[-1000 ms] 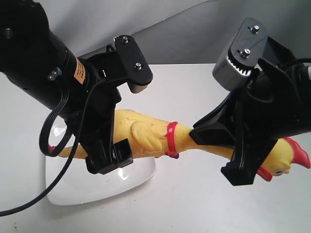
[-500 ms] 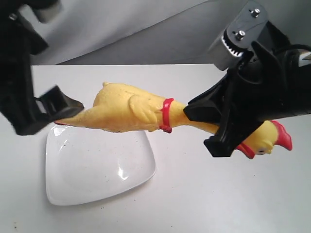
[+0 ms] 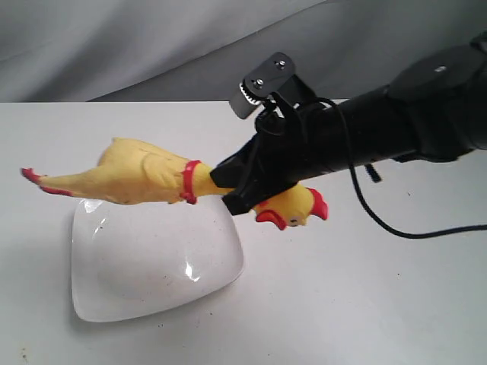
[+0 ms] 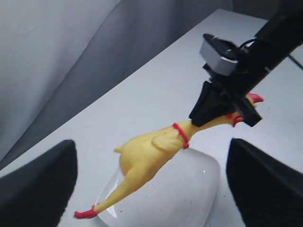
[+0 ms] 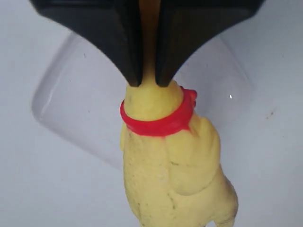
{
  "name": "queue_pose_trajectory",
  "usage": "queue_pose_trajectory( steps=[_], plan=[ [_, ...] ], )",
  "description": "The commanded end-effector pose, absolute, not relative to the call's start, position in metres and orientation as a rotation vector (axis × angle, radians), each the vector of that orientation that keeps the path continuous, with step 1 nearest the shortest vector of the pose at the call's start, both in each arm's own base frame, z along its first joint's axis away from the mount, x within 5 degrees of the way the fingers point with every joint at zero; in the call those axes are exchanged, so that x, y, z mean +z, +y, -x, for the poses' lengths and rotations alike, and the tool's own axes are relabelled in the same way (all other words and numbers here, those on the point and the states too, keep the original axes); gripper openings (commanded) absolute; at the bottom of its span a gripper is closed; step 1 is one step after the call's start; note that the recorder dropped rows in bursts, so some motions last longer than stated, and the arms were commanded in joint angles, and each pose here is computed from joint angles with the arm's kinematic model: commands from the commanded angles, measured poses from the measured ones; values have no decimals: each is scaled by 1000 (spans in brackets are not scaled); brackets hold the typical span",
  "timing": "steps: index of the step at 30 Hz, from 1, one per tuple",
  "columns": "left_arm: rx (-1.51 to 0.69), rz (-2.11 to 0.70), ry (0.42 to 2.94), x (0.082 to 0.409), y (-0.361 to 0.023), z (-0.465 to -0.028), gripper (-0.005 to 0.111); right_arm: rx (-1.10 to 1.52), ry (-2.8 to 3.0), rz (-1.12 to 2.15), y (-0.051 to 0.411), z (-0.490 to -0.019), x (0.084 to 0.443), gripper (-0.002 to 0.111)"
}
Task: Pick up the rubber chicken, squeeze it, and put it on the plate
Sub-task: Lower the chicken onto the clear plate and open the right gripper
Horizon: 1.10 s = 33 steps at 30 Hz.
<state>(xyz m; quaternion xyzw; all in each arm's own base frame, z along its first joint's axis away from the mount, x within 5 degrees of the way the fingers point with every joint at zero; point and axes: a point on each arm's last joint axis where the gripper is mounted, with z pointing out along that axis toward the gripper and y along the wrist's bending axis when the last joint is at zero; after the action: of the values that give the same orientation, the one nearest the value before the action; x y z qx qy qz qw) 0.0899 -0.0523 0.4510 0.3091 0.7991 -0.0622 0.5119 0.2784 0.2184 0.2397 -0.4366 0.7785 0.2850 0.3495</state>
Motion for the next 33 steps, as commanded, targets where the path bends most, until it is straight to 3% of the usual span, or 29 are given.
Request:
queue_pose_trajectory(
  steps=[1,5,12,18,20,24,27,30,33],
  plan=[
    [-181,-723,1919,453,-49,-84,59,825,1981,1086,237,-301,232,0],
    [-180,-724,1921,453,-49,-84,51,804,2068,1084,242,-312,198,0],
    [-181,-723,1919,453,-49,-84,51,792,2194,1133,245,-319,138,0],
    [-181,-723,1919,453,-49,-84,51,772,2213,1152,244,-320,129,1],
    [-178,-727,1917,453,-49,-84,51,763,2210,1169,244,-319,129,10],
    [-178,-727,1917,453,-49,-84,51,755,2232,1170,242,-319,128,46],
    [-168,-737,1912,453,-49,-84,51,759,2238,1153,242,-319,130,59],
    [-137,-740,1926,452,-47,-84,46,761,2232,1127,241,-318,146,56],
    [-125,-751,1971,448,-44,-82,28,767,2200,1127,238,-311,176,42]
  ],
)
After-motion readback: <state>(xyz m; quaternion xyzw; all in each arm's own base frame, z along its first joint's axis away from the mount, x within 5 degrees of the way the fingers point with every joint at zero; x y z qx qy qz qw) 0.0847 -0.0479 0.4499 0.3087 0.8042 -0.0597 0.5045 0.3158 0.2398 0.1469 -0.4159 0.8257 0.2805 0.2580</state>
